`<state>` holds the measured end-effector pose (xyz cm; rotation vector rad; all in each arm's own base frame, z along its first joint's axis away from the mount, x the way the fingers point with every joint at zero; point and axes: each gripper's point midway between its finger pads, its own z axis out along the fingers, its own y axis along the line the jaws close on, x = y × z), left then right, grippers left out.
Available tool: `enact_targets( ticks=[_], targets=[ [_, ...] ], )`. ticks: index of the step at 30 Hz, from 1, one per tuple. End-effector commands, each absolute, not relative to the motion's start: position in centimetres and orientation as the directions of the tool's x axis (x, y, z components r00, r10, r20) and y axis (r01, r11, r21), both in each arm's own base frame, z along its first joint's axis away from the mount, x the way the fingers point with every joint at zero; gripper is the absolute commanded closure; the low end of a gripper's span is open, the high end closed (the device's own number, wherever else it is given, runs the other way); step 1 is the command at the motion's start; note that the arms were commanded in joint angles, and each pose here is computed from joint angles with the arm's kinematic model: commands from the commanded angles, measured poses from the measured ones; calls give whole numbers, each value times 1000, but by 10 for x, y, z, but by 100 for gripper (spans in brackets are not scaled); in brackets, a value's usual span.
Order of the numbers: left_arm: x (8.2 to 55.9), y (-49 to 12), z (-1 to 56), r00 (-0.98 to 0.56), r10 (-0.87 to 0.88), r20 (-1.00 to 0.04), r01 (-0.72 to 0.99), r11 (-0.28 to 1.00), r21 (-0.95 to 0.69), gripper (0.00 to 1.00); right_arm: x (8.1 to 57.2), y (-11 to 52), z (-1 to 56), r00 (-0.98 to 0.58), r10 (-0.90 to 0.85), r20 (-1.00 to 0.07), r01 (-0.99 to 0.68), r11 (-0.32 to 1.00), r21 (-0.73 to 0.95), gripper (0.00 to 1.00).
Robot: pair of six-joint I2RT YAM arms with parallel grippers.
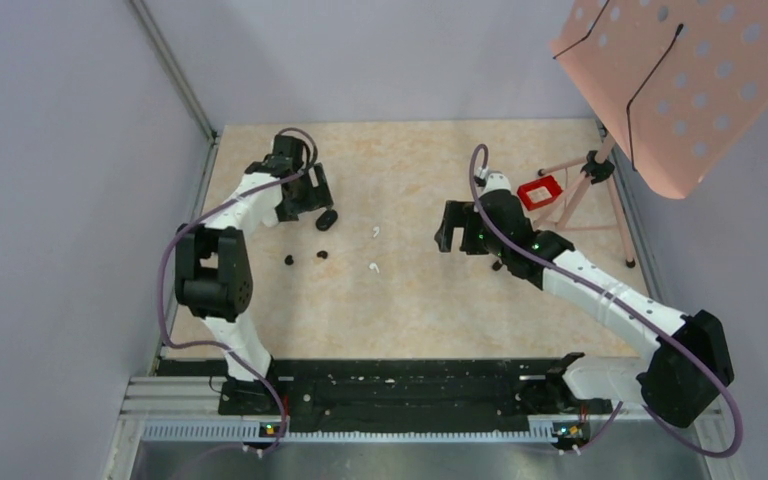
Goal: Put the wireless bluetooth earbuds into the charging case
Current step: Move the charging case to the center of the board, then pick up the charging case from the center of the board.
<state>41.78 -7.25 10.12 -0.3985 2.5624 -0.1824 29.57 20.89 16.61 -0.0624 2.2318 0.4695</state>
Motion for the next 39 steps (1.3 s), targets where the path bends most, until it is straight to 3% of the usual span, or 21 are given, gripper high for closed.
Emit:
enact_targets(
  ticks=[1, 13, 20, 33, 39],
  targets=[
    [438, -90, 97, -851, -229, -473, -138, 966, -220, 6, 295, 211, 182, -620, 152, -770, -207, 915, 347, 4],
    [445, -116, 45, -920, -153, -362, -70, 970, -232, 7, 293, 216, 176, -644, 168, -746, -194, 908, 372, 5],
    [424, -153, 44, -928, -75, -364, -6, 982, -189, 10, 292, 217, 172, -651, 165, -741, -199, 905, 376, 5],
    [442, -116, 38, -895, -190, -403, -225, 973, 40, 21, 289, 221, 168, -660, 158, -735, -216, 896, 387, 5],
    [460, -123, 32, -884, -224, -411, -255, 967, 21, 27, 287, 221, 166, -667, 157, -728, -216, 894, 391, 5]
  ],
)
